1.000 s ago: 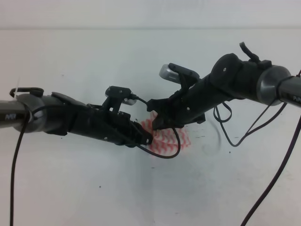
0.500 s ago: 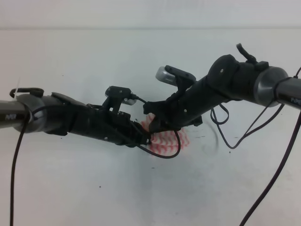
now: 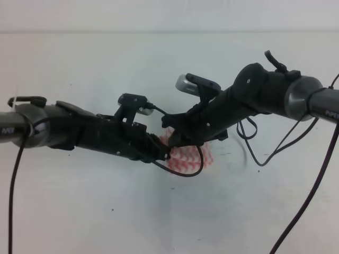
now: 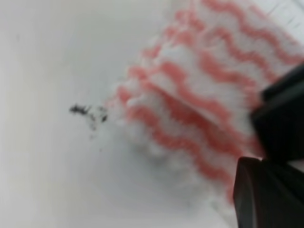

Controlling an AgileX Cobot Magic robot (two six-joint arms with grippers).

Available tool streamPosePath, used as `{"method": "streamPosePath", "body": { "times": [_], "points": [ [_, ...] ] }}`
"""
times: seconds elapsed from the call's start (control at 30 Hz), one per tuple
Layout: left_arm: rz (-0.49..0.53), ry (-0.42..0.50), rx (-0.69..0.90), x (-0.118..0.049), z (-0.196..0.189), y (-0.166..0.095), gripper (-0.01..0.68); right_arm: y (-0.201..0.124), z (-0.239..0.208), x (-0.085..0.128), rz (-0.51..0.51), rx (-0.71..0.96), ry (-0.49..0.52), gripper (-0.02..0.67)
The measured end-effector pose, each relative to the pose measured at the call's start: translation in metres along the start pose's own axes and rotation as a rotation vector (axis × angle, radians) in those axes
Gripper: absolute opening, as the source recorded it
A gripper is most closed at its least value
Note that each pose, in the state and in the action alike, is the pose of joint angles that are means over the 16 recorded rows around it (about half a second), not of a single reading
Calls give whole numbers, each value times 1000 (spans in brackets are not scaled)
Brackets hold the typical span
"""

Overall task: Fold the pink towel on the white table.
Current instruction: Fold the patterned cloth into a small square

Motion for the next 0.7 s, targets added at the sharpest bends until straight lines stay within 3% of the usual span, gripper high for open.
{"method": "streamPosePath", "body": {
  "times": [0.3, 0.7],
  "points": [
    [18, 29, 11, 2, -17, 4, -6, 0, 0, 0, 1, -1, 0, -17],
    [-62, 110, -1, 28, -35, 0, -6, 0, 0, 1, 5, 1, 6, -17]
  ]
}}
Point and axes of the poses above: a point on each arm's last joint axis where the gripper is mounted, z pointing out along that axis toward the gripper, x along the wrist's bending axis when the last joint is at zero, y = z × x, the point moved 8 cm from there along z, pointing out along that axis toward the gripper, and after that the axes turned 7 degrees about z, right-handed, at the moved point
